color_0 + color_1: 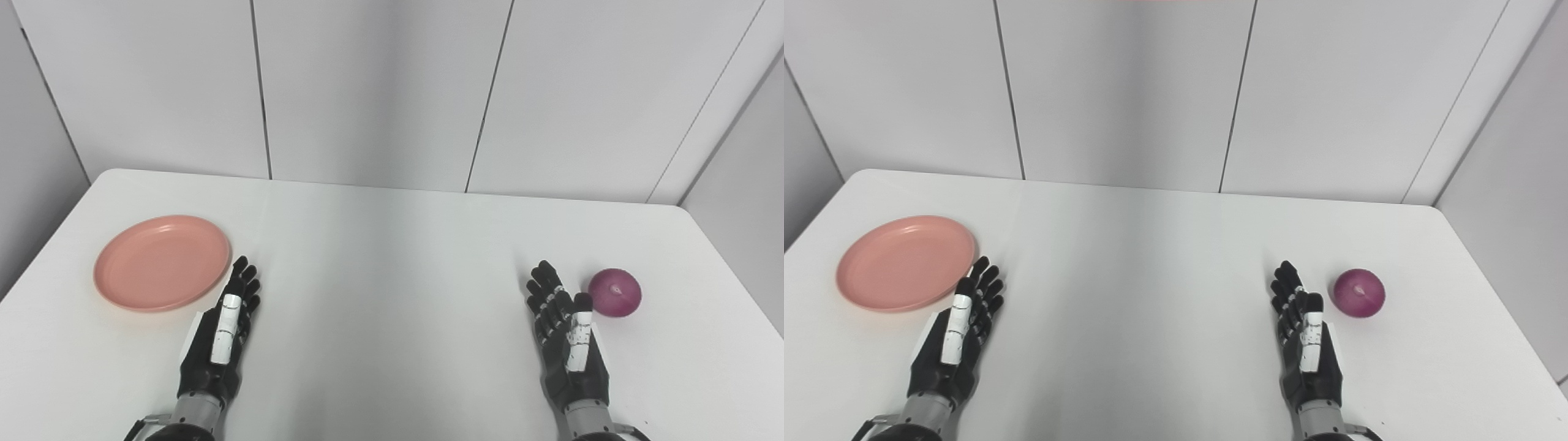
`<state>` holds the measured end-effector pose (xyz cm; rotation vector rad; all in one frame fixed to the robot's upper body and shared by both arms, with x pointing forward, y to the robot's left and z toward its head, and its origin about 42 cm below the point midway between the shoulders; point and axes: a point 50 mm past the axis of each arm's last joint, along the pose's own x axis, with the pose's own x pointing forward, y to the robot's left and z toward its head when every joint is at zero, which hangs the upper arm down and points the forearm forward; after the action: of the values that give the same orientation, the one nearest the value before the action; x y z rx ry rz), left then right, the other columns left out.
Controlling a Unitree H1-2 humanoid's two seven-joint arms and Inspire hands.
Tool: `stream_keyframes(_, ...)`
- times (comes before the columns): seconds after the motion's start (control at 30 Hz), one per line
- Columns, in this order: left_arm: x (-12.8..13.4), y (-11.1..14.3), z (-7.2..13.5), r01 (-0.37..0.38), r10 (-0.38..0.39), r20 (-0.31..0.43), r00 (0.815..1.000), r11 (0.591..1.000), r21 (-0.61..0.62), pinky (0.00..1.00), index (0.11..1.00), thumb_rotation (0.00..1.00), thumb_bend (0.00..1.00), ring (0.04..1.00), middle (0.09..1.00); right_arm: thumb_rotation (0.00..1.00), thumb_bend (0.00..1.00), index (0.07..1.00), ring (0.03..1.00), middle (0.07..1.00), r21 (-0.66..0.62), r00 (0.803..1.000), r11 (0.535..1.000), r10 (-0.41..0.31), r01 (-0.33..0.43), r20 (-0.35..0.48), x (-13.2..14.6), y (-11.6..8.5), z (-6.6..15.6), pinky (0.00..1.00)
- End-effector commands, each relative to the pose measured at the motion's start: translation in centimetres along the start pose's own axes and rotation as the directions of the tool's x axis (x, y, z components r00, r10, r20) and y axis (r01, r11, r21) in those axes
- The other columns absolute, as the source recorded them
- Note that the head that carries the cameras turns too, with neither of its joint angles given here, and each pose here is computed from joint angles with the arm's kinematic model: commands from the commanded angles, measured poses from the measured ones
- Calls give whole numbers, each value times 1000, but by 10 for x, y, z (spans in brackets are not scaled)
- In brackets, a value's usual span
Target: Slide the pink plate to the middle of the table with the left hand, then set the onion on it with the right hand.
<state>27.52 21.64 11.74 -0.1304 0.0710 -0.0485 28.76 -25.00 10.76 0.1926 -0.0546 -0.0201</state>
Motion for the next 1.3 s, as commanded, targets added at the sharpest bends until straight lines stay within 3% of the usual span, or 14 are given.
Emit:
stream_keyframes(0.0,-7,-5,-16,41,-42,-106,993,999,-16,1000,1000,942,755,1000,1000,996,951,942,966,943,-8,994,999,-32,32,-105,-18,-12,-28,1000)
stream_keyframes(0.33,-7,-15,4,48,-51,-78,996,998,-35,1000,1000,956,726,1000,1000,1000,919,949,984,953,4,993,1000,-22,23,-115,-20,-19,-28,1000)
stream_keyframes(0.6,11,-27,57,114,-113,24,993,992,-56,1000,1000,964,782,1000,1000,1000,932,949,985,957,29,994,999,-18,22,-112,-18,-29,-28,1000)
stream_keyframes(0.8,41,-8,99,125,-116,135,984,990,-61,1000,1000,983,856,1000,1000,1000,943,959,980,961,32,994,999,-13,17,-104,-19,-33,-27,1000)
stream_keyframes(1.03,78,32,140,125,-112,208,972,991,-53,1000,1000,994,891,1000,1000,1000,897,957,984,960,32,994,999,-13,16,-106,-19,-39,-27,1000)
stream_keyframes(1.27,94,55,178,77,-66,258,964,996,-33,977,1000,964,944,966,991,1000,888,969,990,967,29,993,1000,-9,13,-114,-19,-44,-30,1000)
